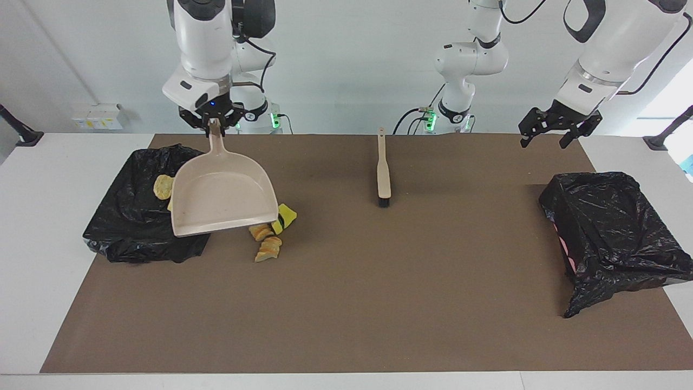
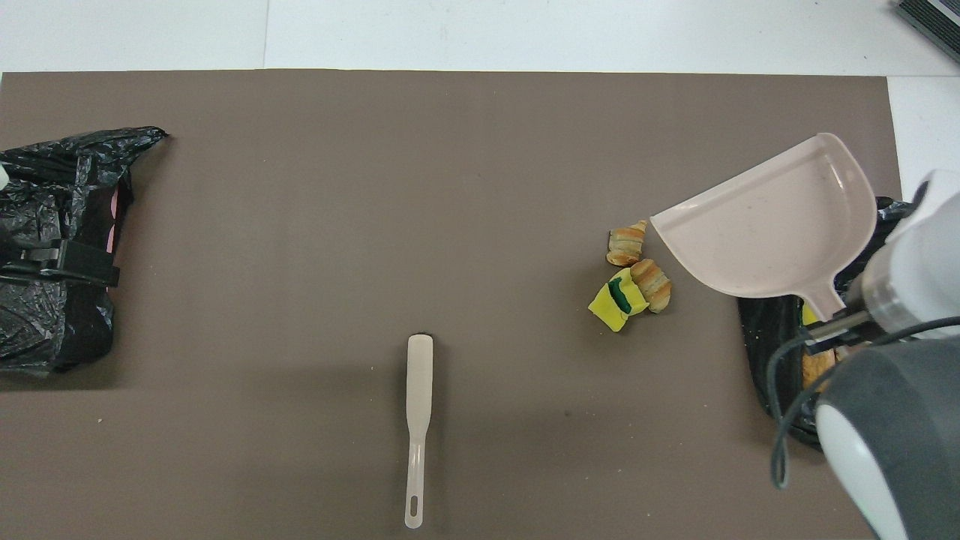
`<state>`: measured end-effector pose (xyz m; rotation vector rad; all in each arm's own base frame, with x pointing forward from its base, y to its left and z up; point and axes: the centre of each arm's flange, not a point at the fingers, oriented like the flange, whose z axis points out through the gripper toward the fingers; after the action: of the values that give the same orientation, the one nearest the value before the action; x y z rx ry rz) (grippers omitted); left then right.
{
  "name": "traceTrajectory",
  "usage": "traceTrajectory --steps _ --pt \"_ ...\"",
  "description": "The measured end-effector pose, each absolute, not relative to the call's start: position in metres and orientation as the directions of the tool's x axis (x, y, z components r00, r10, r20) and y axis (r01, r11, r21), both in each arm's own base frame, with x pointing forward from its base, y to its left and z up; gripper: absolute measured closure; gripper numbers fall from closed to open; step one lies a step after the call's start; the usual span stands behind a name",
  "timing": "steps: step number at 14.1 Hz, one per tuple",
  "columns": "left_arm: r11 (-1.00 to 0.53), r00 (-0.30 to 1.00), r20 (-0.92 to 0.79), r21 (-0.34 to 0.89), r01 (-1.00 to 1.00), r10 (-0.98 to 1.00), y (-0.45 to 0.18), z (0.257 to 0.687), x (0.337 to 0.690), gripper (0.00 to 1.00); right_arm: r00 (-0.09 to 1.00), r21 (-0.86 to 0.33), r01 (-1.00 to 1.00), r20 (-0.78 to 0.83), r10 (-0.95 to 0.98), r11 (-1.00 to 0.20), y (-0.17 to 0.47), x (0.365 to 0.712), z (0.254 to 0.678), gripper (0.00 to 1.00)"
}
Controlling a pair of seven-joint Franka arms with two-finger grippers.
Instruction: Sweep and dump trash in bin
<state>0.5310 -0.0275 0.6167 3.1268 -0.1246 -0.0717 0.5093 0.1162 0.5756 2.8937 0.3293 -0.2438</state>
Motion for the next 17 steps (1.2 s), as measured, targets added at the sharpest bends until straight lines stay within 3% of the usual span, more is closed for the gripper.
traceTrajectory --steps 9,13,17 --pt "-0.996 0.995 -0.048 0.013 -0.084 -0.085 -0.030 0.616 0.531 0.00 0.999 0.067 0.037 -0.025 0.036 -0.997 0.321 0.610 0.452 0.68" --pt "-0.996 0.995 -0.048 0.013 -0.083 -0.084 -0.030 0.617 0.531 0.00 0.999 -0.006 -0.014 0.038 -0.014 -1.000 0.388 0.611 0.394 0.68" --pt "-0.997 0.996 -0.047 0.013 -0.081 -0.081 -0.028 0.617 0.531 0.00 0.998 -0.113 -0.036 0.047 -0.041 -0.993 0.410 0.612 0.381 0.68"
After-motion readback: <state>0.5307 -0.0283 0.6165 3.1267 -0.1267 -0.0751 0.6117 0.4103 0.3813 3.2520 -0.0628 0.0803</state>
